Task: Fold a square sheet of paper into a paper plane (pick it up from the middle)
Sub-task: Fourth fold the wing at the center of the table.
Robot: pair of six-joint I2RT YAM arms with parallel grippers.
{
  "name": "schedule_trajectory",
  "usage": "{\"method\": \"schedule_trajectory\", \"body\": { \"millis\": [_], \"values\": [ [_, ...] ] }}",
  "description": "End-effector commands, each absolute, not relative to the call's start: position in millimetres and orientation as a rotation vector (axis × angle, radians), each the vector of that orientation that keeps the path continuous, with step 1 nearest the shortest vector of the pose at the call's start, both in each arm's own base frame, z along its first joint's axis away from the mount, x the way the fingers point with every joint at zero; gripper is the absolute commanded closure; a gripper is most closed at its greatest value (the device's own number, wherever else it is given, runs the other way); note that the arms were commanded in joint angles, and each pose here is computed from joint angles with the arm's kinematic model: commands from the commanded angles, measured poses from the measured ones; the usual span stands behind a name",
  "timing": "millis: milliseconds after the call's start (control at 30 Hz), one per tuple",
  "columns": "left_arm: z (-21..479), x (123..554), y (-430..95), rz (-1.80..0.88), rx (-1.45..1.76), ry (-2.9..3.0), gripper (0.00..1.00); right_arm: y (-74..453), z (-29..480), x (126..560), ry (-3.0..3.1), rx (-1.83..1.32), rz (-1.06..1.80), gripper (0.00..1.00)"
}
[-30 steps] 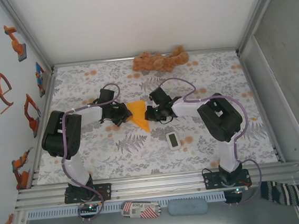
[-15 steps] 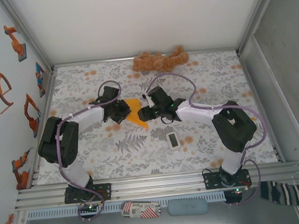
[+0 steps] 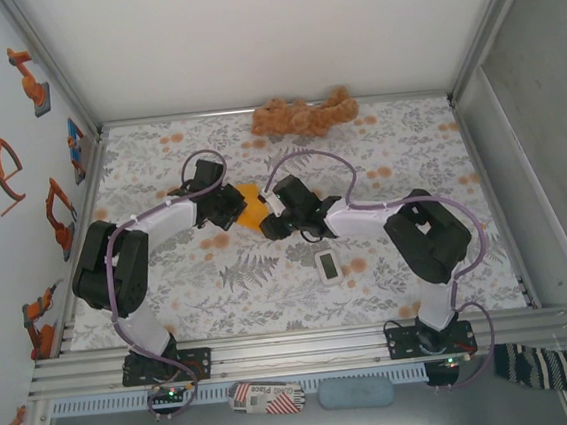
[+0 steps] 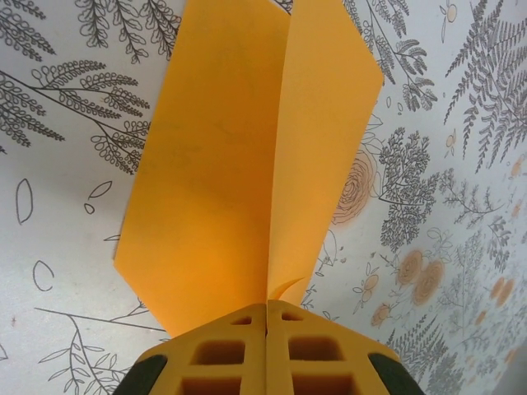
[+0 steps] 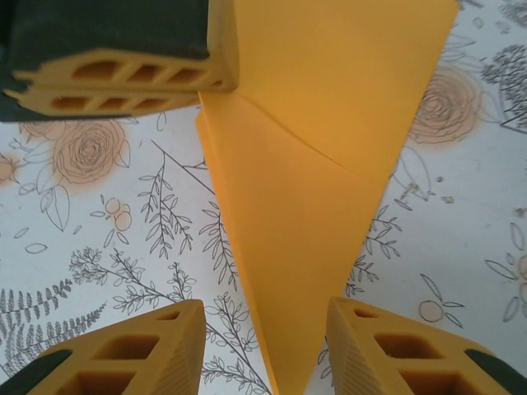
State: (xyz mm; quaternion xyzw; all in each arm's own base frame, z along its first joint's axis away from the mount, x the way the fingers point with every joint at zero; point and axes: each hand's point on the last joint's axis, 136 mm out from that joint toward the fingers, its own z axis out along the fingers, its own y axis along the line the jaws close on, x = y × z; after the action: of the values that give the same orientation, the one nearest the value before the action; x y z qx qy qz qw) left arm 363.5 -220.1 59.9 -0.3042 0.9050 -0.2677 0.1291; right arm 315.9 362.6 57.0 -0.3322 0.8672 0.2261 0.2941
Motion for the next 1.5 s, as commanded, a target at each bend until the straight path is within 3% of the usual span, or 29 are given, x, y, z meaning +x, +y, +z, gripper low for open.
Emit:
{"method": "schedule_trajectory", "body": {
  "millis": [0,500,733,900,1233,1367,1467],
  "values": [
    [65.1,366.1,-224.3,-0.799,-0.901,2.627,0.93,377.8,57.5,320.1,2.256,-0.946,0.625,0.58],
    [64.0,364.9,-225.9,-0.806,-0.903,2.637,0.93,381.9,39.5,329.2,2.280,-0.959,0.566,0.60],
    [66.9,365.9,-225.9,-0.817,-0.903,2.634,0.92,380.3,36.3,329.0,2.287,-0.964,0.553,0.68],
    [77.7,369.9,-221.2,-0.832,-0.893,2.615,0.86,376.5,33.0,326.8,2.294,-0.977,0.535,0.76],
    [99.2,377.6,-175.8,-0.836,-0.899,2.530,0.57,373.8,40.0,323.1,2.279,-0.989,0.541,0.86],
    [93.1,373.5,-174.0,-0.940,-0.852,2.512,0.56,375.9,41.1,321.6,2.276,-0.990,0.565,0.87],
    [81.9,368.4,-186.4,-1.051,-0.848,2.514,0.61,377.7,41.9,321.1,2.270,-0.983,0.588,0.88]
  ]
}}
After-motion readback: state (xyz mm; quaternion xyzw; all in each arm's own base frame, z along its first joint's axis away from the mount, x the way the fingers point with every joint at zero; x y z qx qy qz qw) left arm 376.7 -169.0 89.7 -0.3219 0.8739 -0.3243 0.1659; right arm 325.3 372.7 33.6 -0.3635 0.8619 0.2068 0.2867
